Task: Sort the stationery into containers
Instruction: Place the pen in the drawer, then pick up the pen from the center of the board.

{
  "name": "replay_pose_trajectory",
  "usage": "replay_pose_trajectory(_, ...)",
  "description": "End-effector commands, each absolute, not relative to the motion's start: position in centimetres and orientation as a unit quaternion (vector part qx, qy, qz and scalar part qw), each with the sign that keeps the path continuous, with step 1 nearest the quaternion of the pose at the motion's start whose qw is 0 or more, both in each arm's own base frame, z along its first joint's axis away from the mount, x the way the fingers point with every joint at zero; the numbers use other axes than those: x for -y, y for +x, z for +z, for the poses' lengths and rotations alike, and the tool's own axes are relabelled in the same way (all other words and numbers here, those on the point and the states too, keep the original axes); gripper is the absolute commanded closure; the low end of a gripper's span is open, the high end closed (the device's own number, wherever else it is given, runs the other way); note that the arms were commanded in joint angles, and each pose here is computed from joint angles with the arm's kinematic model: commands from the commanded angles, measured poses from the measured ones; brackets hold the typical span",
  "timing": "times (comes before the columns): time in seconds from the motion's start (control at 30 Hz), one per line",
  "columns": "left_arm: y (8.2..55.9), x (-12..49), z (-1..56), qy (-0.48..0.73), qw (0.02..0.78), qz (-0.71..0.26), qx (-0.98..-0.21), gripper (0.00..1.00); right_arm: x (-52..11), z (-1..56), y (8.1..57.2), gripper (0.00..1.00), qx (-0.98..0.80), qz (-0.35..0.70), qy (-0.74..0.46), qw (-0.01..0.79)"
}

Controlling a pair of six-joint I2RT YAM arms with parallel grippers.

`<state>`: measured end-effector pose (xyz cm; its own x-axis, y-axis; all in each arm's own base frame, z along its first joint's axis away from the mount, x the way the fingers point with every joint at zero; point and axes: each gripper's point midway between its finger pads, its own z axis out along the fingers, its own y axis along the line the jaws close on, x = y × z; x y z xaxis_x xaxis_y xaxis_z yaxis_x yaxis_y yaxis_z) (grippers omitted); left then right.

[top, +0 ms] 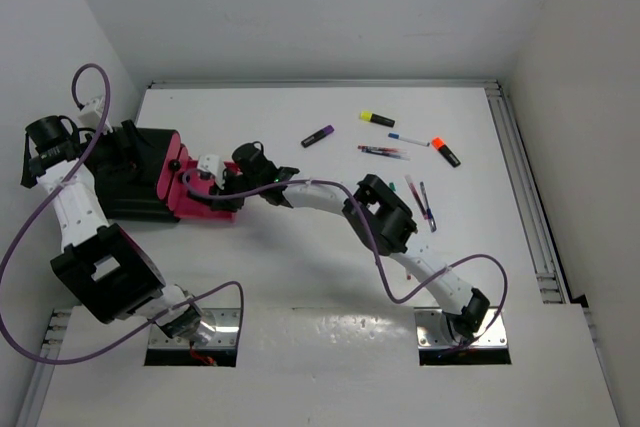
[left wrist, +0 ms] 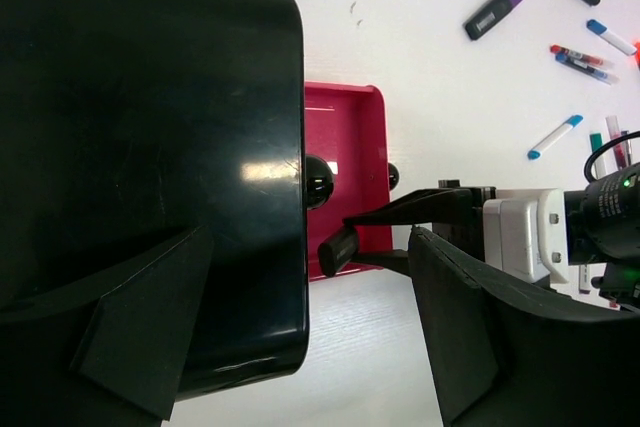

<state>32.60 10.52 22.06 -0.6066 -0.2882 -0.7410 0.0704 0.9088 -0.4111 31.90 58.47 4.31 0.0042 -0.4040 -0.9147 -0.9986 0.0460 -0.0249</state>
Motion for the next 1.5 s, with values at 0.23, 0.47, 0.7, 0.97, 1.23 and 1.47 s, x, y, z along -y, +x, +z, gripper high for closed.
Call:
replay_pose_trajectory(0.23,32.9,-11.2,23.1,-0.050,0.454,-0.191,-0.869,0.14,-60.5,9.8,32.7,0.48,-0.575,0.397,-0.553,0.454)
replay_pose_trajectory(0.47,33.0,-11.2,23.8,-0.045,0.459,-0.192,-0.867,0.14,-60.6,21.5,35.0,0.49,-0.559,0.440,-0.467,0.526)
replay_pose_trajectory(0.7,33.2,-10.4,24.4,-0.027,0.464,-0.201,-0.862,0.15,-49.9,27.6,42.8,0.54,-0.612,0.387,-0.406,0.558)
replay_pose_trajectory(0.97,33.5,-8.0,26.6,0.052,0.482,-0.162,-0.860,0.12,-24.1,20.0,53.3,0.50,-0.779,0.191,-0.355,0.481)
replay_pose_trajectory(1.23,34.9,-4.1,27.8,0.109,0.477,-0.172,-0.855,0.08,-5.8,11.8,53.7,0.50,-0.876,0.076,-0.296,0.374)
replay_pose_trajectory(1.47,35.4,-1.5,27.6,0.144,0.468,-0.156,-0.858,0.02,1.5,6.6,52.9,0.44,-0.910,0.016,-0.278,0.307)
